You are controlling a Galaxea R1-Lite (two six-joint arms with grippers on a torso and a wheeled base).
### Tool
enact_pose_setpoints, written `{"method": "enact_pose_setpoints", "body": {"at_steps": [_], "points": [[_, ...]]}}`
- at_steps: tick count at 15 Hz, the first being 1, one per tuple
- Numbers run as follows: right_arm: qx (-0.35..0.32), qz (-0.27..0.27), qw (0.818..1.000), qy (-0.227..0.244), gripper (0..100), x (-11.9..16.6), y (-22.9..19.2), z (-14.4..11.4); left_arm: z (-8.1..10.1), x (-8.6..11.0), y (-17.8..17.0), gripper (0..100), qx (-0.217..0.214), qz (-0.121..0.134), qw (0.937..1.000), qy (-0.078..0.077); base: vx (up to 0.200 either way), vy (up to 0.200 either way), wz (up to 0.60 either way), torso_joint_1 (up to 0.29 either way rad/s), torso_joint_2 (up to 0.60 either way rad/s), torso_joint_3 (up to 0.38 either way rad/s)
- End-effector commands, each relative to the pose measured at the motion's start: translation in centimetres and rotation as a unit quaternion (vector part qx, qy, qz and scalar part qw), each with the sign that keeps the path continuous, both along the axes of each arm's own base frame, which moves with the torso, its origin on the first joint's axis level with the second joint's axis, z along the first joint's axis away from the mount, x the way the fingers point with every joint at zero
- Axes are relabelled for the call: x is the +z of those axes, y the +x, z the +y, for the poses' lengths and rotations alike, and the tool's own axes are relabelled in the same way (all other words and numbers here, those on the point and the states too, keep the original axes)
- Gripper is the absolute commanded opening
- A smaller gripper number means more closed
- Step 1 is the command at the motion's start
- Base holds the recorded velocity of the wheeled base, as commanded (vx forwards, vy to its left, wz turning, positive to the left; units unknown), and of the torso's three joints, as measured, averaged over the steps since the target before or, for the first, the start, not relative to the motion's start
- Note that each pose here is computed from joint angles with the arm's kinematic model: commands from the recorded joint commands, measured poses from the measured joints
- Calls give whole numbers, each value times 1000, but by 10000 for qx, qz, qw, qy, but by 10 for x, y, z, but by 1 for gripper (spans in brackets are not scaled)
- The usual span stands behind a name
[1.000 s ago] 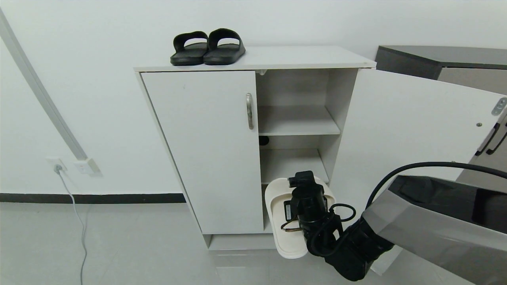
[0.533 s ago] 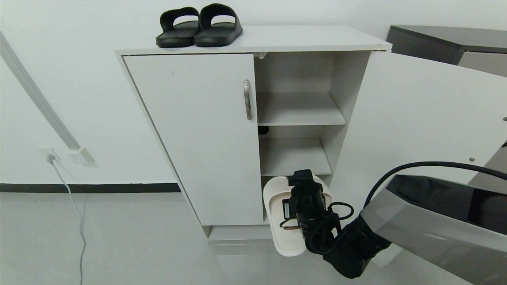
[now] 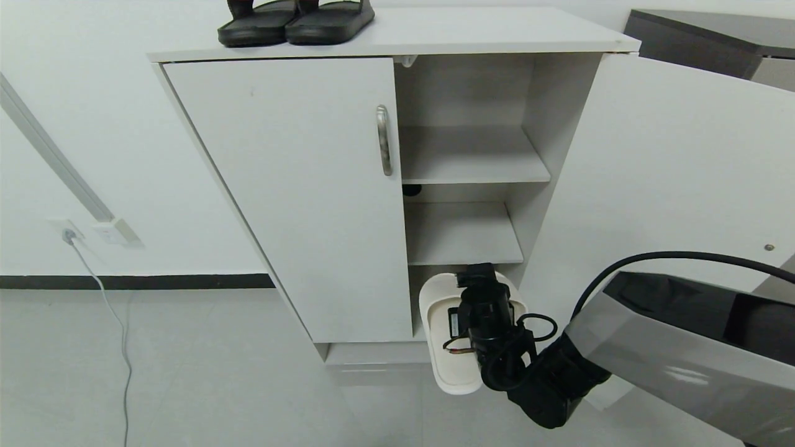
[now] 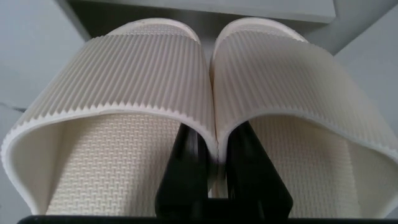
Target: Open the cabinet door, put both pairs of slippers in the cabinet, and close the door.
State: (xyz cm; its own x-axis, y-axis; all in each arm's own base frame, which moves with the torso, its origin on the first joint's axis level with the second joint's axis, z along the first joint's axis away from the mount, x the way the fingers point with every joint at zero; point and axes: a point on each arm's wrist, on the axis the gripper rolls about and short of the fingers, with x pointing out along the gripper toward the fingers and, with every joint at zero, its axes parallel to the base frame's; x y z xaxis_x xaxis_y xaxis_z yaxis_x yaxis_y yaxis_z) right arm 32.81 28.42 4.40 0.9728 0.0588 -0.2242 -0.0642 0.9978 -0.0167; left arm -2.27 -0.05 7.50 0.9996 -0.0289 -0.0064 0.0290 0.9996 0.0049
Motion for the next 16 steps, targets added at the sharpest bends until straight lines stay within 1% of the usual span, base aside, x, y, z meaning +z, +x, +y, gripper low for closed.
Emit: {"method": "enact_pose_setpoints", "body": {"at_steps": [1, 3, 4, 5, 10, 16], "points": [[-88, -105, 9999, 4, 0, -12, 10, -2, 0, 0, 0, 0, 7, 7, 10000, -2, 0, 0, 0, 0, 0, 0], [-128, -428, 9990, -14, 0, -19, 19, -6, 0, 0, 0, 0, -1, 7, 10000, -2, 0, 0, 0, 0, 0, 0], [-139, -715, 9973, -16, 0, -17, 23, -9, 0, 0, 0, 0, -1, 7, 10000, -2, 0, 0, 0, 0, 0, 0], [-143, -794, 9967, -58, 0, -18, 25, -10, 0, 0, 0, 0, 7, 7, 10000, -2, 0, 0, 0, 0, 0, 0], [-137, -812, 9966, -42, 0, -18, 25, -10, 0, 0, 0, 0, 7, 6, 10000, 5, 0, 0, 0, 0, 0, 0], [-142, -893, 9959, 20, 0, -14, 27, -8, 0, 0, 0, 0, -1, 6, 10000, 5, 200, 0, 0, -2, 2, 4]]}}
